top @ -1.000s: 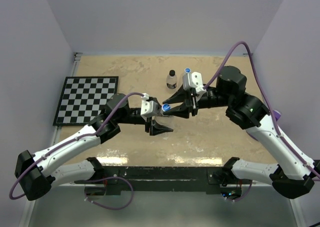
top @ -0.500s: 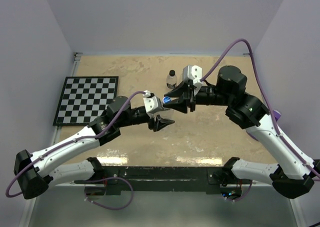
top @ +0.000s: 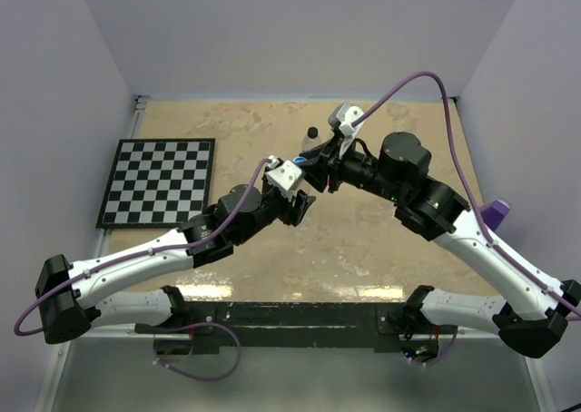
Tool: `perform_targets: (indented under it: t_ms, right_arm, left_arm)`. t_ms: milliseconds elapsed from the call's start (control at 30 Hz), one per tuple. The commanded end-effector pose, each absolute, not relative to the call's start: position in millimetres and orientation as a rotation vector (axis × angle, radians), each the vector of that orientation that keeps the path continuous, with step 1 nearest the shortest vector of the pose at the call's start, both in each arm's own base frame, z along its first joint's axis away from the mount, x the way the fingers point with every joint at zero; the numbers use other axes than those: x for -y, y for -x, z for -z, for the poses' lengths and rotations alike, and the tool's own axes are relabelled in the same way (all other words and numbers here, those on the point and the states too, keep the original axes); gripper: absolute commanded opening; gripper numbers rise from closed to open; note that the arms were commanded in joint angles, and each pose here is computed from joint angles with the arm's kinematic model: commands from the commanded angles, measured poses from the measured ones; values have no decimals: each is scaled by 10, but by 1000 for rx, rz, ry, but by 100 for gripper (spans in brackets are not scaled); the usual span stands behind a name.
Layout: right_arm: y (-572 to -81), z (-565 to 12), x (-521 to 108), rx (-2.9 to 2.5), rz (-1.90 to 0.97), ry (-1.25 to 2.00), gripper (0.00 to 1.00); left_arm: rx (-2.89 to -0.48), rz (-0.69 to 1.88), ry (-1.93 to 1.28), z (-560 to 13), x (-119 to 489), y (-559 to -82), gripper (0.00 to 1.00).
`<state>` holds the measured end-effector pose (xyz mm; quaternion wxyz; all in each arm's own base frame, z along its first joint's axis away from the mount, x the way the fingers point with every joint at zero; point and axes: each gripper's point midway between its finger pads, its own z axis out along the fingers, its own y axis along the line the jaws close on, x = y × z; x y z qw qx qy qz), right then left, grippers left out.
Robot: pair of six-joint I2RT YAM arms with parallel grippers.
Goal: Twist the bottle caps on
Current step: Screw the bottle cap onto the plastic bottle.
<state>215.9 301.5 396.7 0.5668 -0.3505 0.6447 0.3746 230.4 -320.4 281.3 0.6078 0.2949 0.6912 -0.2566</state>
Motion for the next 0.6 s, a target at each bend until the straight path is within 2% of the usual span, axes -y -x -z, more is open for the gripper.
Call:
perform_targets:
  t_ms: [0,133,300,367,567]
  right_arm:
    - [-2099,-3383,-3127,-1729,-871,803,4]
    - [-2122,-3378,-3098,-1738,-852,778,14]
    - [-2047,-3663,-3055,-1650,-888,766,47]
    - [-1964,-3846,-3019,-1600,-919,777,56]
    - [-1752,-4317,-2846,-1459,-928,828,71]
  left_arm:
    - [-1407,674,-432,-3749,3206,-2427,0]
    - [-1417,657,-426,-3743,3178,-2445,0]
    - [-1451,656,-463,-3594,3177,-2413,0]
    - [-1476,661,-490,-3487,3174,-2400,0]
    - [-1514,726,-589,-3266,3102,-2400,0]
